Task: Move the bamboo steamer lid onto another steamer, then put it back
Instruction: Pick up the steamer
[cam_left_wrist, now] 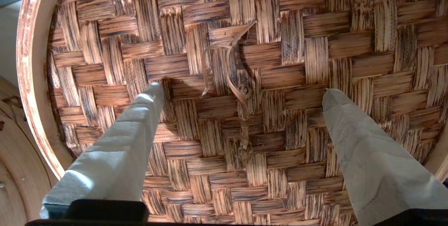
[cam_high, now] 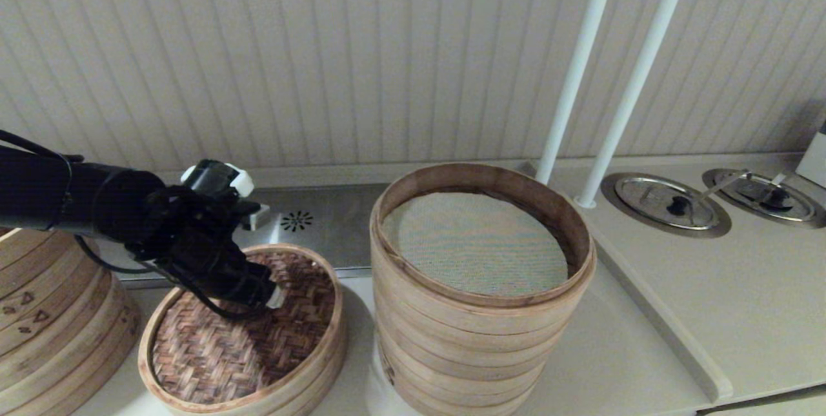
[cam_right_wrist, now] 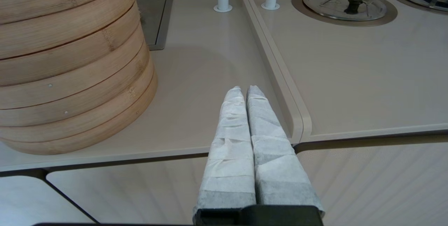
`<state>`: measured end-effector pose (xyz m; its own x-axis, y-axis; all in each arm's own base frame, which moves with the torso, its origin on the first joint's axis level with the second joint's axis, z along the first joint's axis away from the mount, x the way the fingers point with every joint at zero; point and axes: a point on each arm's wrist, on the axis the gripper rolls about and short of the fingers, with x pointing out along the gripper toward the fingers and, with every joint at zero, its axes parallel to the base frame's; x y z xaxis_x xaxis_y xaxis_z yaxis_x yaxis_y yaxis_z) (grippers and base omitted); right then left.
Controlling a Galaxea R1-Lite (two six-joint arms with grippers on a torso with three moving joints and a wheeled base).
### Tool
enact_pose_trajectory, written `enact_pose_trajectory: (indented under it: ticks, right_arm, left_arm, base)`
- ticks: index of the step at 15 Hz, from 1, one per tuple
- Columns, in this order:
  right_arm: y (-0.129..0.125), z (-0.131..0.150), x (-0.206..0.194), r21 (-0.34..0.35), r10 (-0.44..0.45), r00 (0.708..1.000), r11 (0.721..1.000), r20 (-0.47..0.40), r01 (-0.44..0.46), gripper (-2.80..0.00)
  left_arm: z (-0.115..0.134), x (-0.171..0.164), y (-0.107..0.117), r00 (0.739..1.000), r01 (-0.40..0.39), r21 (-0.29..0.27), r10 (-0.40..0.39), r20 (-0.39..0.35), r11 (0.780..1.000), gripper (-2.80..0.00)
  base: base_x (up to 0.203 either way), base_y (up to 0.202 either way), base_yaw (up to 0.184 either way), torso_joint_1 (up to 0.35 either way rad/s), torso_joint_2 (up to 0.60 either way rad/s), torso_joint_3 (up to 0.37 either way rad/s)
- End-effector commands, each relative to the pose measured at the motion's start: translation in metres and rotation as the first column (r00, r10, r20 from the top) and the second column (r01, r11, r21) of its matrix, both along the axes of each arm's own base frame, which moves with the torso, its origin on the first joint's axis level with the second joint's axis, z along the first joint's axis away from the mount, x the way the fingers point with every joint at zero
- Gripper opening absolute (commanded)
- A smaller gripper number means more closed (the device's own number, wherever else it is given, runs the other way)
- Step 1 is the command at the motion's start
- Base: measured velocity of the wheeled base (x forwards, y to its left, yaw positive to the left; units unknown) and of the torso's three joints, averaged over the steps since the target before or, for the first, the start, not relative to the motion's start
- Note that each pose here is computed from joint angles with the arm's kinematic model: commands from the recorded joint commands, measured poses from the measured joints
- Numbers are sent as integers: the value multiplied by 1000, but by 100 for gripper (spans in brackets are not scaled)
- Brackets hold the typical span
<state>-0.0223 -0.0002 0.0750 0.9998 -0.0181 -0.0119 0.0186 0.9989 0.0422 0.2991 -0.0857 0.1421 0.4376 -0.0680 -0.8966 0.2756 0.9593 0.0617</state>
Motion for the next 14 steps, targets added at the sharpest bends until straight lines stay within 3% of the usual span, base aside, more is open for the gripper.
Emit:
enact_pose_trajectory:
  ticks: [1,9,10,11,14]
  right_arm:
    - [0,-1,0,1,0,1000,1000,-5,0,-280]
    - [0,-1,0,1,0,1000,1000,-5,0,-280]
    - [0,-1,0,1,0,1000,1000,-5,0,-280]
    - [0,-1,0,1,1,1000,1000,-5,-1,-280]
    - [0,-1,0,1,0,1000,1000,-5,0,-280]
  left_arm:
    - [0,-2,3,1000,-5,-3,5,-5,1000,0]
    - [-5,-1,14,1000,-28,-32,29,4,999,0]
    - [-6,-1,14,1000,-30,-28,30,2,999,-265]
    - [-7,0,14,1000,-31,-27,31,-2,999,-280]
    - [-8,1,14,999,-32,-31,32,5,999,-280]
  base:
    - [0,0,0,0,0,0]
    - [0,0,0,0,0,0]
    - [0,0,0,0,0,0]
    - [0,0,0,0,0,0]
    - [0,0,0,0,0,0]
